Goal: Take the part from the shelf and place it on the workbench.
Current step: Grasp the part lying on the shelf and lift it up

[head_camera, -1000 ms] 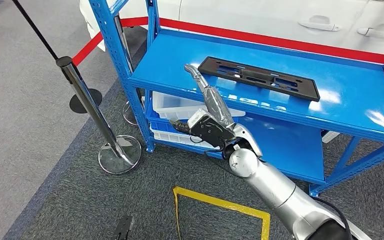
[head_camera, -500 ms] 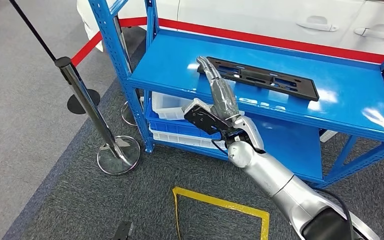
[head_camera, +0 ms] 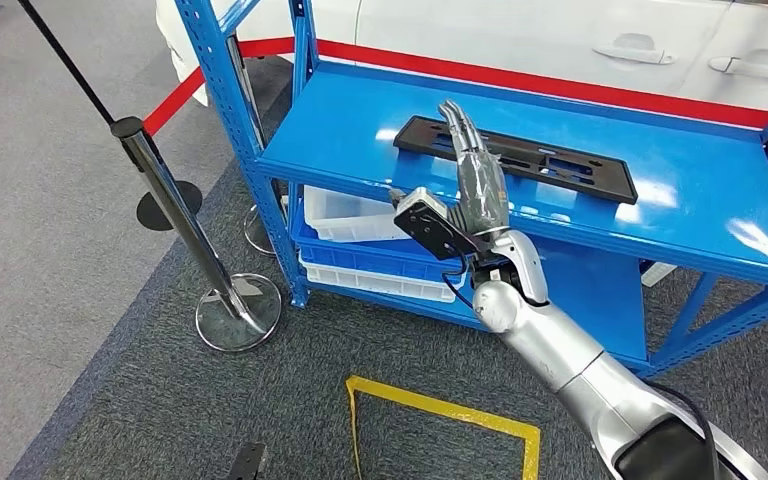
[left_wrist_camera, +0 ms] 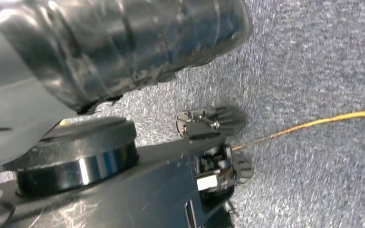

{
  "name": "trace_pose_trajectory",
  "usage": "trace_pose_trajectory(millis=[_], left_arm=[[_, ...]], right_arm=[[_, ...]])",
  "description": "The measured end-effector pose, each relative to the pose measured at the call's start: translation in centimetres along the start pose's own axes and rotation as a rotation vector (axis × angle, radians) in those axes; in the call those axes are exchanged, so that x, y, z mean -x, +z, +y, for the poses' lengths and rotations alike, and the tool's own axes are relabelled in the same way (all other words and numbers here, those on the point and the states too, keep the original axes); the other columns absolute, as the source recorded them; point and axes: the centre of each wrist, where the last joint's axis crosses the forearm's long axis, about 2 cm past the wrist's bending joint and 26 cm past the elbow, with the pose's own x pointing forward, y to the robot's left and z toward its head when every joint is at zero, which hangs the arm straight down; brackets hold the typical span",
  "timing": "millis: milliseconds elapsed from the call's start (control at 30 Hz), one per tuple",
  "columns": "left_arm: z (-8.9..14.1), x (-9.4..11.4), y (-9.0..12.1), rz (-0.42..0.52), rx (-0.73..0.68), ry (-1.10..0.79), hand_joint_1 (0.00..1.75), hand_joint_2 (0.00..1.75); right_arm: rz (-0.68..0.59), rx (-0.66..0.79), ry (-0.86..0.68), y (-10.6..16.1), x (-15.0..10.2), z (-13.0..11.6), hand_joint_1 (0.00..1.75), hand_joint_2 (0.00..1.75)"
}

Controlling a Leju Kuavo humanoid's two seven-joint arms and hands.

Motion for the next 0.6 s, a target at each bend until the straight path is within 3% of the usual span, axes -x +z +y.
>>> trace_pose_trajectory(millis=[600], left_arm=[[0.4, -0.7, -0.4, -0.016, 0.005, -0.045, 0.00, 0.00]], right_arm=[[0.054, 0.017, 0.000, 1.6, 1.5, -1.2, 0.00, 0.00]])
